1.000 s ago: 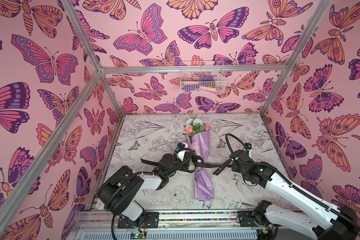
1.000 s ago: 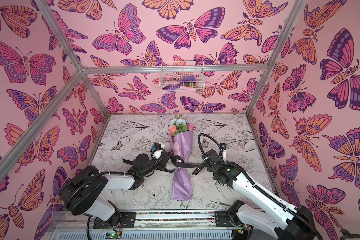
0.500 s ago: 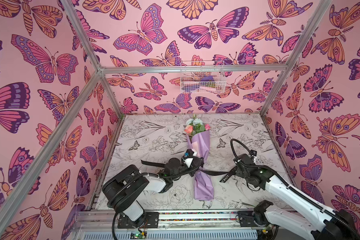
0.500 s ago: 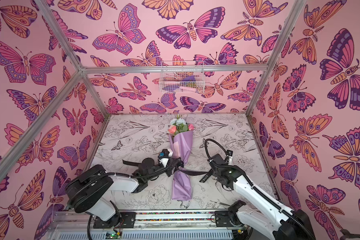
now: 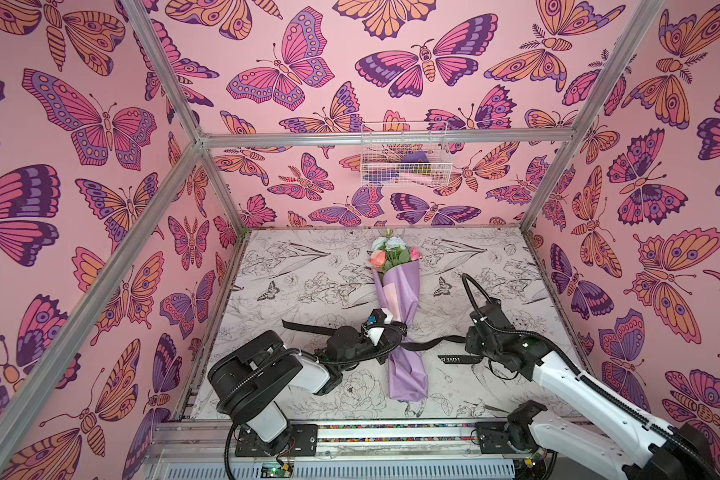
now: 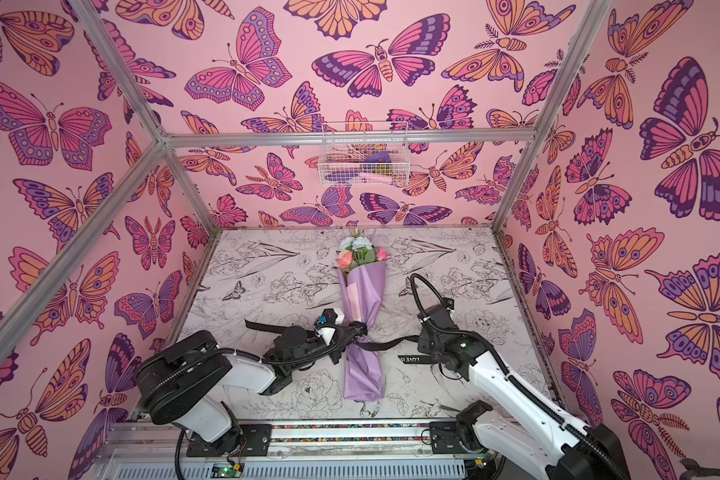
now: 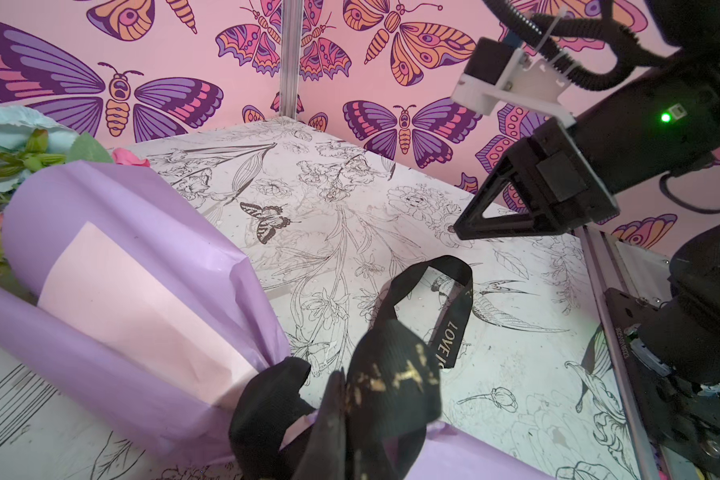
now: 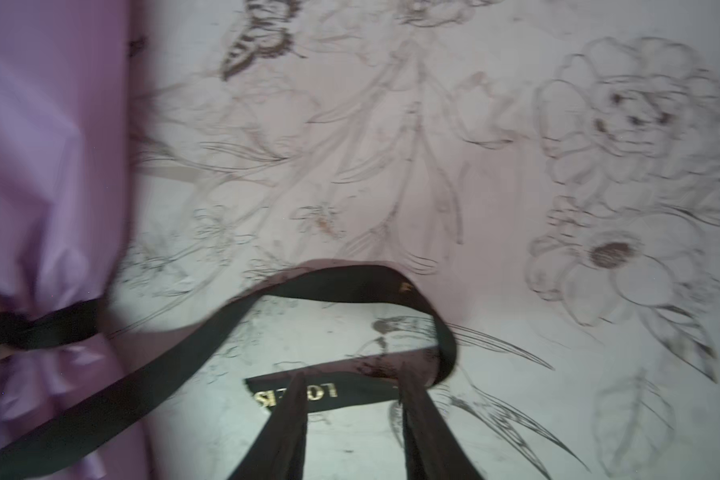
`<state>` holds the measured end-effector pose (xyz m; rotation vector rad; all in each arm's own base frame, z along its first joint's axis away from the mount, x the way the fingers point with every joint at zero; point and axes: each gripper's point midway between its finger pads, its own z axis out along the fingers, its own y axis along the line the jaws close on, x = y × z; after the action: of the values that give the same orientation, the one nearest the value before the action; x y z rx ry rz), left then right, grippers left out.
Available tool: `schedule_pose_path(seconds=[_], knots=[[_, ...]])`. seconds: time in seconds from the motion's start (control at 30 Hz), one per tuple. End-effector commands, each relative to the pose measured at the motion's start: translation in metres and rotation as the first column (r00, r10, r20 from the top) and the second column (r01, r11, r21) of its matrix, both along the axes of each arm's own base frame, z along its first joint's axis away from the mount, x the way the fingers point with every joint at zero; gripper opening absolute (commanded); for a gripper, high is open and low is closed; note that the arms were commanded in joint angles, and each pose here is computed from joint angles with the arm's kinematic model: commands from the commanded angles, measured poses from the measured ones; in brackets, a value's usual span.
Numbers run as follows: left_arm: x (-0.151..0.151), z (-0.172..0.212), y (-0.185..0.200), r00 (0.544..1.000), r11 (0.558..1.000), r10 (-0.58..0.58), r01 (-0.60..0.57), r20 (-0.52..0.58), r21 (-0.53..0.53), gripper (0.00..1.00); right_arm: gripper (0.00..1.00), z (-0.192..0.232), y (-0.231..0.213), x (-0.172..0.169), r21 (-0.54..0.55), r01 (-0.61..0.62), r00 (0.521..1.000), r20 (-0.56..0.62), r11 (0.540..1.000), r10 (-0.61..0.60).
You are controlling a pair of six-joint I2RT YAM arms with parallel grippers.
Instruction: Tie the bouquet of fake flowers
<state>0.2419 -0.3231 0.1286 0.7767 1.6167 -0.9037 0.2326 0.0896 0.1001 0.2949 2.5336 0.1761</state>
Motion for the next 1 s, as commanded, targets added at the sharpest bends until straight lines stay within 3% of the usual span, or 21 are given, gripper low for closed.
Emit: schedule_pose_path(seconds=[0.0,0.2,0.4,0.97], knots=[[-0.002,0.011,0.0,0.999,0.999,0.003,-0.002,0.032,-0.035,0.0,0.39,0.031,0.062,0.017,0.177,-0.239,0.967,0.128,0.955,0.219],[-0.005,0.003,0.008,1.0,0.999,0.019,-0.019,0.013,-0.043,0.0,0.43,0.034,0.125,0.027,0.063,-0.444,0.884,0.193,0.894,0.426],[-0.004,0.007,0.009,0.999,0.998,0.028,-0.026,0.018,-0.062,0.0,0.47,0.026,0.171,0.041,0.054,-0.545,0.824,0.221,0.837,0.522],[-0.003,0.014,0.006,0.999,0.996,0.028,-0.026,0.019,-0.091,0.0,0.51,-0.001,0.19,0.04,0.081,-0.589,0.802,0.18,0.804,0.569]])
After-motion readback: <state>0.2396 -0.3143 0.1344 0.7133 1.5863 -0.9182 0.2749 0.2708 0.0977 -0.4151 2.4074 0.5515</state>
